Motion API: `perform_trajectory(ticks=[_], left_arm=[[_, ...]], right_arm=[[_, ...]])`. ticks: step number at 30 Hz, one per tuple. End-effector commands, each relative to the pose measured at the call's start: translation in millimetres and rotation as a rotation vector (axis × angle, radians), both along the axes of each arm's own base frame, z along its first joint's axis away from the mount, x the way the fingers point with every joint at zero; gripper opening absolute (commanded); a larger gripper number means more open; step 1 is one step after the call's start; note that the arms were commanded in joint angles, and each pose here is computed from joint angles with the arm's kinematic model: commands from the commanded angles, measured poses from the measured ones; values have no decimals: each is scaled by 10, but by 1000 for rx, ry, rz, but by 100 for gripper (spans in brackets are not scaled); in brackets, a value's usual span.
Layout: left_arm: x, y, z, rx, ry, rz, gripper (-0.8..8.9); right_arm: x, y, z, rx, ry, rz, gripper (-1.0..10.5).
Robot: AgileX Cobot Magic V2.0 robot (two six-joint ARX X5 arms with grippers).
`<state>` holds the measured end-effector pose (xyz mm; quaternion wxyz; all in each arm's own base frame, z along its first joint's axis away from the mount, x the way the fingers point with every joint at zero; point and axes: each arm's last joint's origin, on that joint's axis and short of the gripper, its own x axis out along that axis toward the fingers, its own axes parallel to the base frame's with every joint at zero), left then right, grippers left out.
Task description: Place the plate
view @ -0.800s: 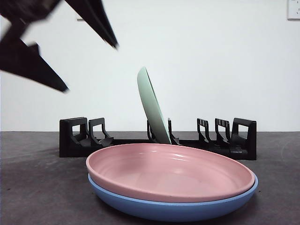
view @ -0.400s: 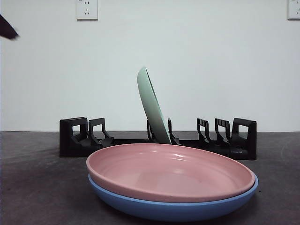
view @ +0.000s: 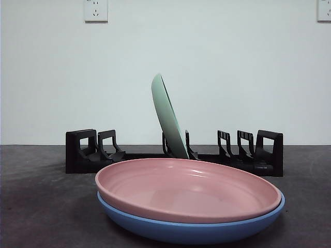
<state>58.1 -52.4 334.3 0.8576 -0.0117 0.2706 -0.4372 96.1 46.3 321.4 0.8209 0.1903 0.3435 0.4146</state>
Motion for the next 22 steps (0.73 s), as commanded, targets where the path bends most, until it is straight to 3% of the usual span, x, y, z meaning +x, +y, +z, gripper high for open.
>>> perform_trajectory(ticks=[1,9,22], left_arm=[[-82,49,55,-21,-55,-16,536],[-252,168,78,-68,-108,-11,530],[-328,221,100,-81,-114,-7,530]], right_arm=[[101,49,32,26,20,19,513],[533,283,75,50,63,87,512],[1665,818,227,-32,189,75,511]])
